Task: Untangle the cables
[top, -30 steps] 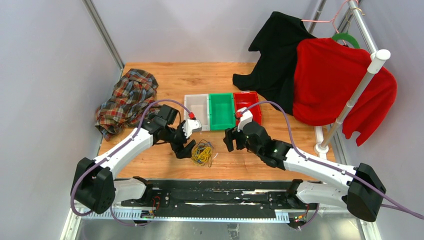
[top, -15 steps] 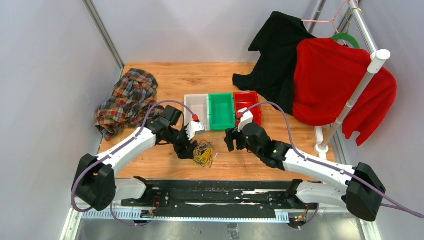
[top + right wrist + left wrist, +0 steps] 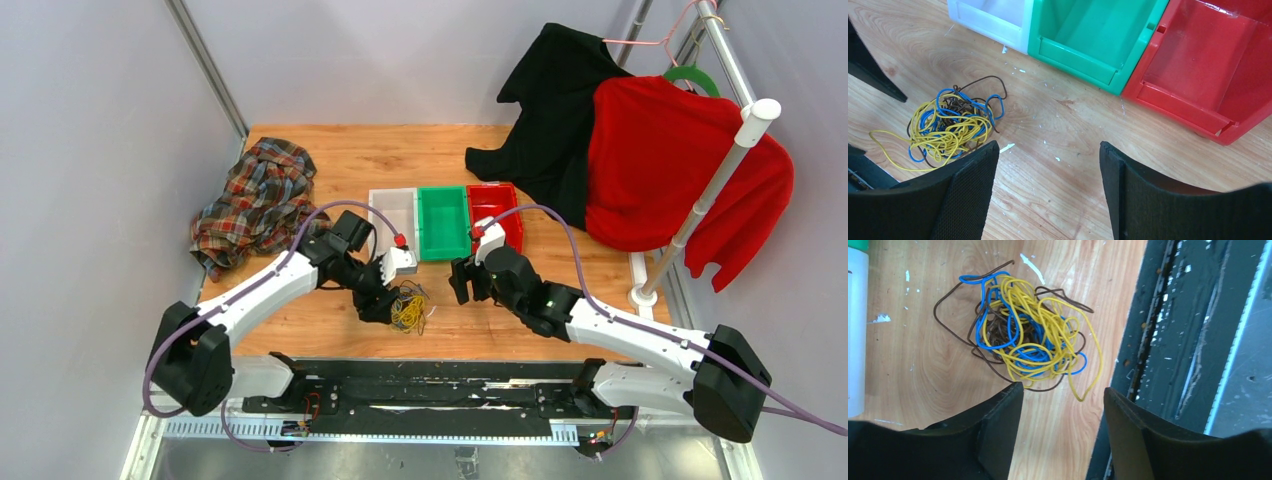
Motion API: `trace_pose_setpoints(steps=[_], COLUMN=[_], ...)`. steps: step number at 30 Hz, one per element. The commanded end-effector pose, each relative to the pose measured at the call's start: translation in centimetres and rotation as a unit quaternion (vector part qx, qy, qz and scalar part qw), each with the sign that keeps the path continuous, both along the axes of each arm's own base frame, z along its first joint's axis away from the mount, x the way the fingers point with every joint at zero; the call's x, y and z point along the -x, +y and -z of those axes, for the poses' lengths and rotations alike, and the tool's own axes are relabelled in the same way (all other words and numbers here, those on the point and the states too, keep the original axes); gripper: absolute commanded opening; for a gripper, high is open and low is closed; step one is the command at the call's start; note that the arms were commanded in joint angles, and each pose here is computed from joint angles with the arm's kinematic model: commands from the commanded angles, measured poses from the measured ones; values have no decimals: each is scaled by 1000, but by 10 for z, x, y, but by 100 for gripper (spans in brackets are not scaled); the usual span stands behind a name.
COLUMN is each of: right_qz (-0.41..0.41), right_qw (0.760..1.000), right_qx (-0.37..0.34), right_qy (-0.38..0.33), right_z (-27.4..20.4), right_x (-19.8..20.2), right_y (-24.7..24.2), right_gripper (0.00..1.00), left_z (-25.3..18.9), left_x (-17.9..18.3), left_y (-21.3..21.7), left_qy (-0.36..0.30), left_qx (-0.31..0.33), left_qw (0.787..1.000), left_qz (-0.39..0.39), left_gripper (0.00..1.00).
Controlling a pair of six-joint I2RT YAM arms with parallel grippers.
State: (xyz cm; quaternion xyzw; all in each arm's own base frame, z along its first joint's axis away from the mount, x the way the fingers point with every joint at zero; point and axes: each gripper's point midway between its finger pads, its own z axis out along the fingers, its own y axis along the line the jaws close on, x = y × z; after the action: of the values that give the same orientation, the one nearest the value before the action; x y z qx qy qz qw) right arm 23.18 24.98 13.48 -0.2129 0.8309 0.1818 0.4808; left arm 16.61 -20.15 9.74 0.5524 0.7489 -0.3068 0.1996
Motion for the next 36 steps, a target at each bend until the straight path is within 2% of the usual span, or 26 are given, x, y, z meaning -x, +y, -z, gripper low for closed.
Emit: trace_pose_setpoints(steps=[1, 4, 7, 9, 14, 21, 29, 36], right_qz=[-4, -5, -8, -11, -22, -48, -78, -90], right_qw=[1000, 1000, 1000, 1000, 999, 991, 980, 978], right_qx=[-3, -7, -14, -19, -44, -116, -167, -169], right_qy=[-7, -5, -6, -8, -17, -49, -75, -78], right_z=[-4, -4, -5, -6, -11, -31, -49, -46], right_x=[2, 1, 1, 2, 5, 8, 14, 14], right_y=[3, 5, 10, 13, 27, 66, 103, 122], right_gripper=[72, 72, 71, 71, 74, 76, 76, 77], left_z=[19, 30, 30, 24, -15, -73, -95, -116], left_x=[-21, -34, -39, -39, -33, -31, -27, -28], left_y=[-3, -3, -3, -4, -4, -8, -14, -20], left_qy=[-23, -25, -20, -19, -34, -53, -36, -32], left_qx=[-24, -42, -50, -48, -25, 14, 37, 56], left_qw=[999, 998, 997, 997, 997, 995, 994, 992], left_qz=[-26, -46, -63, -66, -66, -89, -101, -107], left_gripper=[58, 37, 10, 2, 1, 1, 1, 1])
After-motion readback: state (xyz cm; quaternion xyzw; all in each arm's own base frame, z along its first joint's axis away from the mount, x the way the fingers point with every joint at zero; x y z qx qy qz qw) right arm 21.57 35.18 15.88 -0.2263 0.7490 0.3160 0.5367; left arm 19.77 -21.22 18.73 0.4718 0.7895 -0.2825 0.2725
